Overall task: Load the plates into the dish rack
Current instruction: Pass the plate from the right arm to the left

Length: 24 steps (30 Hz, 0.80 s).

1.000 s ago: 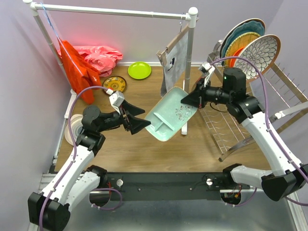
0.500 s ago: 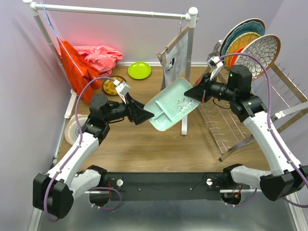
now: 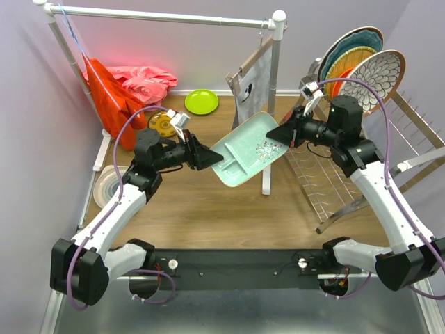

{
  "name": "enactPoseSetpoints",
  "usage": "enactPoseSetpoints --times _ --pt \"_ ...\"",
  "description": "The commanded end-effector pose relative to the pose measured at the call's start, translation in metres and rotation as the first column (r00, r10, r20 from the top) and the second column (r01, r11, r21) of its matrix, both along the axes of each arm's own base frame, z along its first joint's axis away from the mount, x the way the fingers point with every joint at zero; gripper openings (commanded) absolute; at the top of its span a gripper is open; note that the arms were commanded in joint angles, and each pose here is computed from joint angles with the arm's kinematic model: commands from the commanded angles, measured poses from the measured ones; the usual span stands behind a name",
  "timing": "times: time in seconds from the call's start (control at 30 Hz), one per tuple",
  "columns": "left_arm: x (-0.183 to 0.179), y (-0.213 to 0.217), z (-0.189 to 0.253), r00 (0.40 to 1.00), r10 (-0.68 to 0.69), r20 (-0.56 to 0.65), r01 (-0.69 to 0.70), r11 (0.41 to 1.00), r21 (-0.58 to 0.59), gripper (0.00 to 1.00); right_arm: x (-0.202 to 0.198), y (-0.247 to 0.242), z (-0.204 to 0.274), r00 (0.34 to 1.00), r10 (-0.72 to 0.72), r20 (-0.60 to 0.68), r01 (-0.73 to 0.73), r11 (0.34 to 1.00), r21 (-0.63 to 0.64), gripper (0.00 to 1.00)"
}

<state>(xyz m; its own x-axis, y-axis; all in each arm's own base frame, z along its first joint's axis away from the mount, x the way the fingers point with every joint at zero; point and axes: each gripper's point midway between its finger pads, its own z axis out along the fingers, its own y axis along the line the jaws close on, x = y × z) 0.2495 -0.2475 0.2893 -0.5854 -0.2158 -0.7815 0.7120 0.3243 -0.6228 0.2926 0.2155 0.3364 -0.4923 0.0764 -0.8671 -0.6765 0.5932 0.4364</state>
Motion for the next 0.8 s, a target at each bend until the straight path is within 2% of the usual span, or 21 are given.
enactPoseSetpoints --times 0.0,0.2,0.3,0.33,0.5,0.53,0.57,0.63,0.67,0.73,0.77 --pt "0.004 -0.005 0.009 1.000 0.011 -0.015 -0.011 1.000 -0.014 0.51 0.000 0.001 0.037 0.995 -0.011 0.102 0.003 0.997 0.083 0.01" --pt "0.007 -0.010 0.011 1.000 0.006 -0.018 -0.007 1.000 -0.014 0.36 -0.001 0.002 0.036 0.995 -0.005 0.098 -0.004 0.996 0.087 0.00" --pt "0.009 -0.010 0.014 1.000 0.013 -0.011 -0.013 1.000 -0.017 0.17 -0.001 0.002 0.035 0.995 -0.008 0.097 -0.001 0.996 0.089 0.01" --pt "0.010 -0.010 0.016 1.000 0.014 -0.012 -0.014 1.000 -0.021 0.00 -0.001 0.002 0.036 0.995 -0.008 0.099 -0.001 0.996 0.089 0.00" --pt "0.006 -0.008 0.028 0.999 0.014 0.040 -0.013 0.999 -0.033 0.00 -0.005 0.002 0.035 0.993 0.012 0.118 -0.021 0.997 0.080 0.01" --pt "0.007 -0.006 0.029 0.998 0.026 0.050 -0.025 0.999 -0.030 0.00 -0.005 0.002 0.036 0.992 0.011 0.125 -0.021 0.997 0.078 0.05" --pt "0.005 -0.004 0.033 0.996 0.042 0.080 -0.040 0.999 -0.027 0.00 -0.006 0.001 0.037 0.991 0.012 0.136 -0.023 0.997 0.075 0.16" --pt "0.009 0.002 0.035 0.991 0.090 0.098 -0.089 0.996 -0.018 0.00 -0.009 0.000 0.040 0.985 0.021 0.172 -0.031 0.998 0.060 0.30" --pt "0.006 0.005 0.038 0.988 0.104 0.117 -0.102 0.994 -0.023 0.00 -0.010 -0.001 0.042 0.983 0.020 0.182 -0.031 0.998 0.058 0.43" --pt "0.007 0.009 0.042 0.981 0.135 0.137 -0.132 0.991 -0.027 0.00 -0.012 -0.001 0.044 0.979 0.029 0.203 -0.040 0.998 0.049 0.56" --pt "0.005 0.012 0.046 0.978 0.143 0.154 -0.140 0.990 -0.034 0.00 -0.014 -0.002 0.046 0.977 0.029 0.212 -0.040 0.998 0.050 0.69"
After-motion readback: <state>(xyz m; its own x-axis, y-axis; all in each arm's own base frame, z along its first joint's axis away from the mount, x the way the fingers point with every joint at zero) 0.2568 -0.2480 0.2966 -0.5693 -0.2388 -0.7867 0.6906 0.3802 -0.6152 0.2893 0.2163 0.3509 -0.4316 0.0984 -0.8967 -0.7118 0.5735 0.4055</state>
